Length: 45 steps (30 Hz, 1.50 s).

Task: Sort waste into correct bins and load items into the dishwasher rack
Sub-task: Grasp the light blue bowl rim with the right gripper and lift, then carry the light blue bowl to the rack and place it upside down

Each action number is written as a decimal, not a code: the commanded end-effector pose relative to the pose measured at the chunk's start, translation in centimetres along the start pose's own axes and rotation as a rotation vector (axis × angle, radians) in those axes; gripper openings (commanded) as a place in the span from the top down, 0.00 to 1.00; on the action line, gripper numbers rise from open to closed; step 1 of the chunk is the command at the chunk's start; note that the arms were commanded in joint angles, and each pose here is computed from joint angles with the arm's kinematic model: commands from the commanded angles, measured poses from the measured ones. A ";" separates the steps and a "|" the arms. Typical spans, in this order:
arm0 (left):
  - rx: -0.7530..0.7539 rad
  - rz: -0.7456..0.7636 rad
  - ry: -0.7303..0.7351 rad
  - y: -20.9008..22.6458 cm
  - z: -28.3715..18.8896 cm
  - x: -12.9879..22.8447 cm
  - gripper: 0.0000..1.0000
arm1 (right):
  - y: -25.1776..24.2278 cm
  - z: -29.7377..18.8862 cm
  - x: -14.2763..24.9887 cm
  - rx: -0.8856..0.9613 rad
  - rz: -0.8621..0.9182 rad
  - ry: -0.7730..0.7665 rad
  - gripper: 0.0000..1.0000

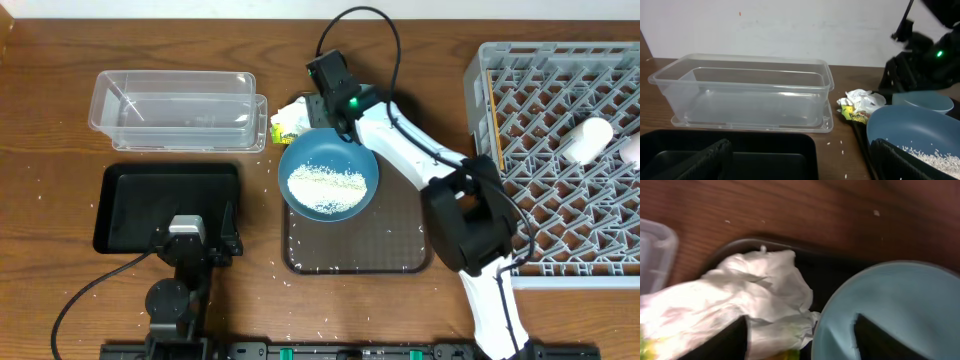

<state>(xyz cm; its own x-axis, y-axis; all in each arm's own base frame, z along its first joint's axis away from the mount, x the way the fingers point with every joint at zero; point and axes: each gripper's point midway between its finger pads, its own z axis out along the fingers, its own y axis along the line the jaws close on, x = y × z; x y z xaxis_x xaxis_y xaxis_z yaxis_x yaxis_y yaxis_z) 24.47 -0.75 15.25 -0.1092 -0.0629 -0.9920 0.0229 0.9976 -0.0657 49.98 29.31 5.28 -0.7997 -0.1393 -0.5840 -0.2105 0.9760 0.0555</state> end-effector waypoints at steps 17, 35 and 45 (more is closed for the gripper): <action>-0.020 0.006 0.047 0.4 0.1 1.6 0.10 | -1.5 -0.3 -0.6 0.060 0.026 0.014 0.99; -0.020 0.006 0.047 0.4 0.1 1.6 0.09 | -10.9 -16.0 -9.2 -0.034 0.218 -0.021 0.99; -0.020 0.006 0.047 0.4 0.1 1.6 0.09 | -27.1 -20.0 -6.0 -0.117 0.439 0.064 0.99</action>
<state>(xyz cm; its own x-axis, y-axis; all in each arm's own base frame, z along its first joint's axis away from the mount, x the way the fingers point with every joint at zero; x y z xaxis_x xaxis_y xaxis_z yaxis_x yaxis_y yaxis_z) 24.47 -0.76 15.25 -0.1092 -0.0629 -0.9920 0.0233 0.9976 -0.0658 49.41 1.66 23.29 -0.8426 0.2840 -0.4577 0.1789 0.9490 0.2595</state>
